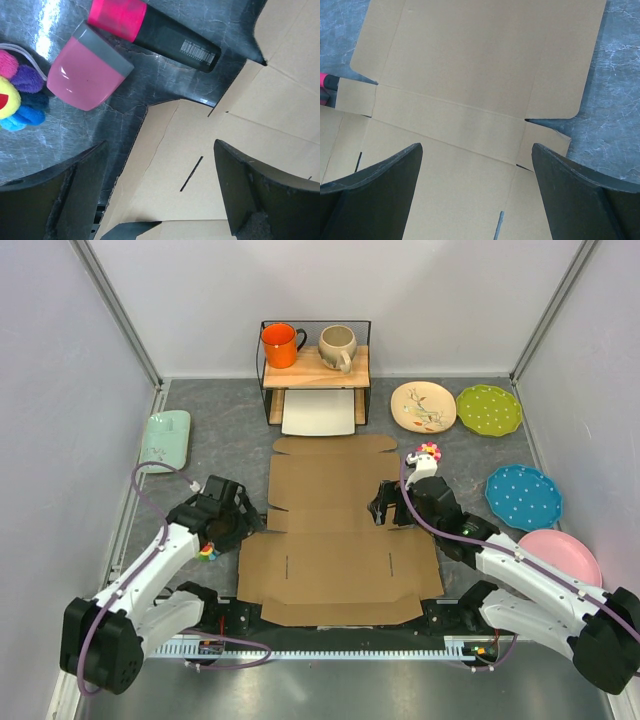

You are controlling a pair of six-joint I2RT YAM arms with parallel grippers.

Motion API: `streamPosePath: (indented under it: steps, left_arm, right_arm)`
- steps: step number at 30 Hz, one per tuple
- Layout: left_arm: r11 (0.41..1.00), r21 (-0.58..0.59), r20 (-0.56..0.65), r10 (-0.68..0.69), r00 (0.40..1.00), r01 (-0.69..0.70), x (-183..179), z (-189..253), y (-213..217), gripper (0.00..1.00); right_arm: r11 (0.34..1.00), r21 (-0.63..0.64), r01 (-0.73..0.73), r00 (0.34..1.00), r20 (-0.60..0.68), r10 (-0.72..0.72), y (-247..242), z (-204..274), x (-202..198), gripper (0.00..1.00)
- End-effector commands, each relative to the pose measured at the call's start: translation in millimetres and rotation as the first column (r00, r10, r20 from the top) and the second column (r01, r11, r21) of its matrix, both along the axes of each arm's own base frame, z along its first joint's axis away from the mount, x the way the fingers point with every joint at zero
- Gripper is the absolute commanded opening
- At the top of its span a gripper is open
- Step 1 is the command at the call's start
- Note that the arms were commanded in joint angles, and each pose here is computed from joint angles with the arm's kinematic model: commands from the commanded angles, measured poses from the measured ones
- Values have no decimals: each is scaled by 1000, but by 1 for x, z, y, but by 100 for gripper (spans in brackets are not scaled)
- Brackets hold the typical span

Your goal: Fold the paper box

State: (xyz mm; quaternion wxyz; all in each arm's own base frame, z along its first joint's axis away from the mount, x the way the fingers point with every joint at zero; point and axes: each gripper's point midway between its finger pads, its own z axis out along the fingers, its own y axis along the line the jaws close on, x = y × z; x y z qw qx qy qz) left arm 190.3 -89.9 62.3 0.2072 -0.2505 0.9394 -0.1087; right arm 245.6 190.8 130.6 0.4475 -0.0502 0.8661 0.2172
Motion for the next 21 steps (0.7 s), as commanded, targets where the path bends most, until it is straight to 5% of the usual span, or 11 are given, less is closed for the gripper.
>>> streamPosePath:
  steps: [1, 7, 18, 21]
  left_arm:
    - [1000, 7, -52, 11, 999, -10, -3, -11, -2, 88]
    - [996, -51, -86, -81, 993, 77, -7, -17, -20, 48]
    - [965, -145, 0, -222, 975, 220, -5, -4, -47, 2]
    - [940, -188, 71, -277, 958, 285, -2, 12, -58, 2]
  right_arm:
    - [999, 36, -12, 998, 55, 10, 6, 25, 6, 98]
    - [999, 52, -6, 998, 67, 3, 4, 32, 5, 98]
    - [997, 76, -22, 994, 108, 14, 3, 63, 2, 98]
    - [997, 81, -22, 993, 121, 12, 2, 76, 1, 98]
